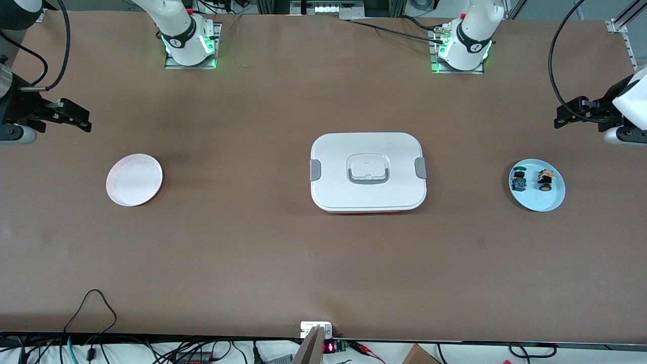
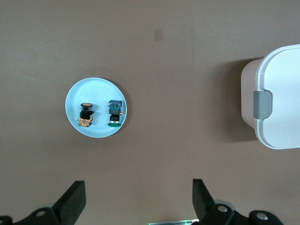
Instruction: Transfer orange switch to right arm and place
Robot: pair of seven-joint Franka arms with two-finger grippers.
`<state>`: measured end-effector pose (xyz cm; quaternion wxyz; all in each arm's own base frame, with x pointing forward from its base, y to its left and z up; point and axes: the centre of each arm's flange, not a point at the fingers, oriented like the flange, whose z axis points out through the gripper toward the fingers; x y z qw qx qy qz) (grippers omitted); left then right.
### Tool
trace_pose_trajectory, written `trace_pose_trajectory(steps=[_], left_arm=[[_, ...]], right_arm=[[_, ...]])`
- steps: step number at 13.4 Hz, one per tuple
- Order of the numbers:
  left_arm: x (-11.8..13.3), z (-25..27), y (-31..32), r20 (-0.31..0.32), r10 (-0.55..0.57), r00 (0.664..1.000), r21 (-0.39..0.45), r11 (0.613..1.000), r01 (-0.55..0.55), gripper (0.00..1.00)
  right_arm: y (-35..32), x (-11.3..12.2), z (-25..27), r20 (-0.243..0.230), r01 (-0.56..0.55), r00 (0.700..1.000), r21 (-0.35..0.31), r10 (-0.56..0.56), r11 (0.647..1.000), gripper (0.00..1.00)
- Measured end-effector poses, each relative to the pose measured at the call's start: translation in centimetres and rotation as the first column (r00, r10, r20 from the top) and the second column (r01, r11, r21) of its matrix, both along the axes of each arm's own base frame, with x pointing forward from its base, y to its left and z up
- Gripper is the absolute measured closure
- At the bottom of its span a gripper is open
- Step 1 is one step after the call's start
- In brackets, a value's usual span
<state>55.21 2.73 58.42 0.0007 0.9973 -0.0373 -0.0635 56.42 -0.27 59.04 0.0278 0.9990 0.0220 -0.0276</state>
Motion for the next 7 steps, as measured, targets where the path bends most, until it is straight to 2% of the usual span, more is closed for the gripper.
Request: trace_pose_trajectory(steps=[7], left_arm=[[-0.25,-0.02,-0.11,-0.02,-0.002,1.0,-0.001,1.0,0.002,0.0]], right_arm=[[0.0,0.01,0.08,0.002,0.0,1.0,0.0,0.0,1.0,0.0]])
